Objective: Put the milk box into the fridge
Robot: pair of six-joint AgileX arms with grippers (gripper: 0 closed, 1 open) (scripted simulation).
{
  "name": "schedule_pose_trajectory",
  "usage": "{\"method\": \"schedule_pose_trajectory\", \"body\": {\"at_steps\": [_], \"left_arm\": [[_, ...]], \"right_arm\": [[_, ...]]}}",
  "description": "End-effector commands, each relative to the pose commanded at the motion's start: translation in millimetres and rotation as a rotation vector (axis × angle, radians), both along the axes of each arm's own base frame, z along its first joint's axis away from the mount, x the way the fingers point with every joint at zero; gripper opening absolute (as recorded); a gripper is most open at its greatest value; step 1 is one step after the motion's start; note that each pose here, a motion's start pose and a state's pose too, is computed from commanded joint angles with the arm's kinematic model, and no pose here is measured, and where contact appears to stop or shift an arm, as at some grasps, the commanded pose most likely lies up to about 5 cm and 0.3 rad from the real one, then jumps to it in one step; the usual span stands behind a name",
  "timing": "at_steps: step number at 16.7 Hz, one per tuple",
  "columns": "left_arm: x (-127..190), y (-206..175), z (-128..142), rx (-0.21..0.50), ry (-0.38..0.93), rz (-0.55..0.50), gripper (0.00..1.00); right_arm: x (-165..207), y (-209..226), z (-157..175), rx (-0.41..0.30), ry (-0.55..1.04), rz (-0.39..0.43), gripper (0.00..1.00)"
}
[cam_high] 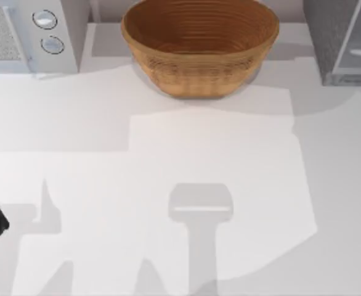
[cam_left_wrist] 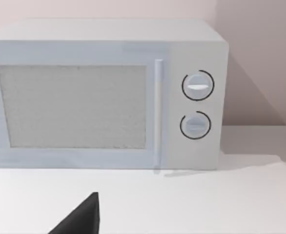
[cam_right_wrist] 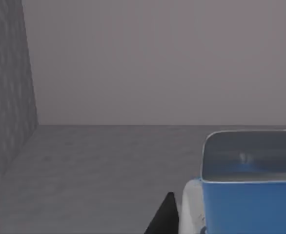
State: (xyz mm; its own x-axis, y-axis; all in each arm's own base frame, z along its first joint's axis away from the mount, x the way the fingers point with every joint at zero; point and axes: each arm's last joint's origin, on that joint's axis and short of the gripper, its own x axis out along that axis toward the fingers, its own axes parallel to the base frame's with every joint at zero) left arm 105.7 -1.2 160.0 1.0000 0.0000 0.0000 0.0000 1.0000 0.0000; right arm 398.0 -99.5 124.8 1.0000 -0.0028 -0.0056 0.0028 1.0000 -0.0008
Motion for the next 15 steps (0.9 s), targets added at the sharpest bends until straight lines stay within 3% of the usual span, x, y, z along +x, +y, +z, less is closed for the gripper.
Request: {"method": "schedule_pose_trajectory", "body": {"at_steps": [10,15], "left_arm": [[0.0,0.0,0.0,0.0,0.0,0.0,1.0],[0.0,0.0,0.0,0.0,0.0,0.0,1.0]], "right_arm": [[9.7,-2.5,-18.9,0.009,0.015,0.007,0.0],[54.9,-4.6,-18.7,0.009,0.022,0.011,0.0]]}}
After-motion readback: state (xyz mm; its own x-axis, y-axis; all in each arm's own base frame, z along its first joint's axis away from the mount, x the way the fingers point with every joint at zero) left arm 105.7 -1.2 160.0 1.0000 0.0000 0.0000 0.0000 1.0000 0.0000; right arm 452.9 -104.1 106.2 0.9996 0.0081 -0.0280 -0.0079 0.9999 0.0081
